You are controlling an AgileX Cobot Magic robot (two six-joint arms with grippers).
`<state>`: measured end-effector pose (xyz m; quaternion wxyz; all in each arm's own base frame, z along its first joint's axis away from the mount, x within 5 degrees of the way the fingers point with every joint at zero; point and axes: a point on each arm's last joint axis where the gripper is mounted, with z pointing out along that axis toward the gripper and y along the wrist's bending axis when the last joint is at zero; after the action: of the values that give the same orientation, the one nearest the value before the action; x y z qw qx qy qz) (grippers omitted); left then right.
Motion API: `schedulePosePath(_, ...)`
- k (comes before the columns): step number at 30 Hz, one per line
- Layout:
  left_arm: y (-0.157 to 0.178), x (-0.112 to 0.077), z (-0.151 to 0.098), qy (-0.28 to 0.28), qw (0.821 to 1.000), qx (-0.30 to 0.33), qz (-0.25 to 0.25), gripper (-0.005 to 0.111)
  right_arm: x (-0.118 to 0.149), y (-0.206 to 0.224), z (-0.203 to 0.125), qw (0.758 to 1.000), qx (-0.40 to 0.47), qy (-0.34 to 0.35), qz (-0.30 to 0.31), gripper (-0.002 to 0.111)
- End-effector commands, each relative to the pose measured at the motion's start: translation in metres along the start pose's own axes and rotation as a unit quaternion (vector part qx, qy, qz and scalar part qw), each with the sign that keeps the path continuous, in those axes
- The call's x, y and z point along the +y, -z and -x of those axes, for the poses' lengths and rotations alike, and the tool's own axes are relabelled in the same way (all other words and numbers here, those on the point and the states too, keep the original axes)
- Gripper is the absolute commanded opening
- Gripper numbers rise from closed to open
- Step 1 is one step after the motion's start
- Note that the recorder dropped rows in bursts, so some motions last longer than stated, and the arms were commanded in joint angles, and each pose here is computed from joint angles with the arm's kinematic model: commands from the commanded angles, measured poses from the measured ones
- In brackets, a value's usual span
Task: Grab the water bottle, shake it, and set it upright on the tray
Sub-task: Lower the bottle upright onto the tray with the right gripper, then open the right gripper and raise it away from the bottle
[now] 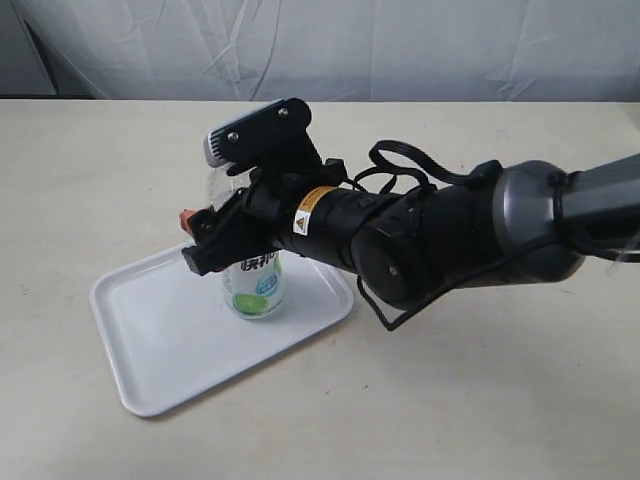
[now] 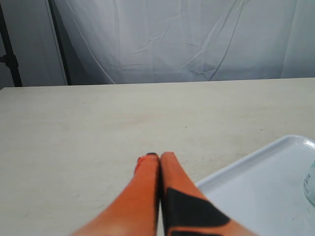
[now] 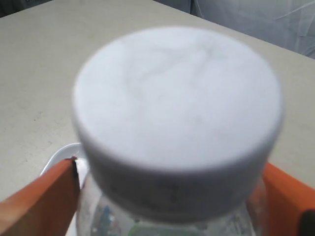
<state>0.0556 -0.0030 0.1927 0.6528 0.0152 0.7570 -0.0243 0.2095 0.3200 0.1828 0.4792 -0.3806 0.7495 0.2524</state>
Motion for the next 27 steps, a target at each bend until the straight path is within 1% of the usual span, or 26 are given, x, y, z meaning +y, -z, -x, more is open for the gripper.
schedulePosePath(1, 0.0, 0.0, -0.001, 0.003, 1.0, -0.001, 0.0, 0.0, 0.0, 0.001, 0.003, 1.0, -0.001, 0.004, 0.001, 0.083)
schedulePosePath(4, 0.0, 0.0, -0.001, 0.003, 1.0, -0.001, 0.0, 0.0, 0.0, 0.004, 0.005, 1.0, 0.003, 0.02, 0.002, 0.083)
schedulePosePath(12, 0.0, 0.0, -0.001, 0.003, 1.0, -0.001, 0.0, 0.0, 0.001, 0.019, 0.025, 0.999, -0.028, 0.025, 0.002, 0.083)
schedulePosePath(19, 0.0, 0.0, -0.001, 0.003, 1.0, -0.001, 0.0, 0.0, 0.0, 0.032, 0.046, 0.996, -0.081, 0.042, -0.002, 0.083)
schedulePosePath(23, 0.0, 0.0, -0.001, 0.003, 1.0, -0.001, 0.0, 0.0, 0.0, 0.049, 0.063, 0.992, -0.11, 0.063, -0.007, 0.083)
schedulePosePath(25, 0.0, 0.0, -0.001, 0.003, 1.0, -0.001, 0.0, 0.0, -0.001, 0.06, 0.073, 0.991, -0.122, 0.055, -0.008, 0.083)
schedulePosePath(27, 0.0, 0.0, -0.001, 0.003, 1.0, -0.001, 0.0, 0.0, -0.001, 0.077, 0.085, 0.99, -0.133, 0.047, -0.007, 0.079)
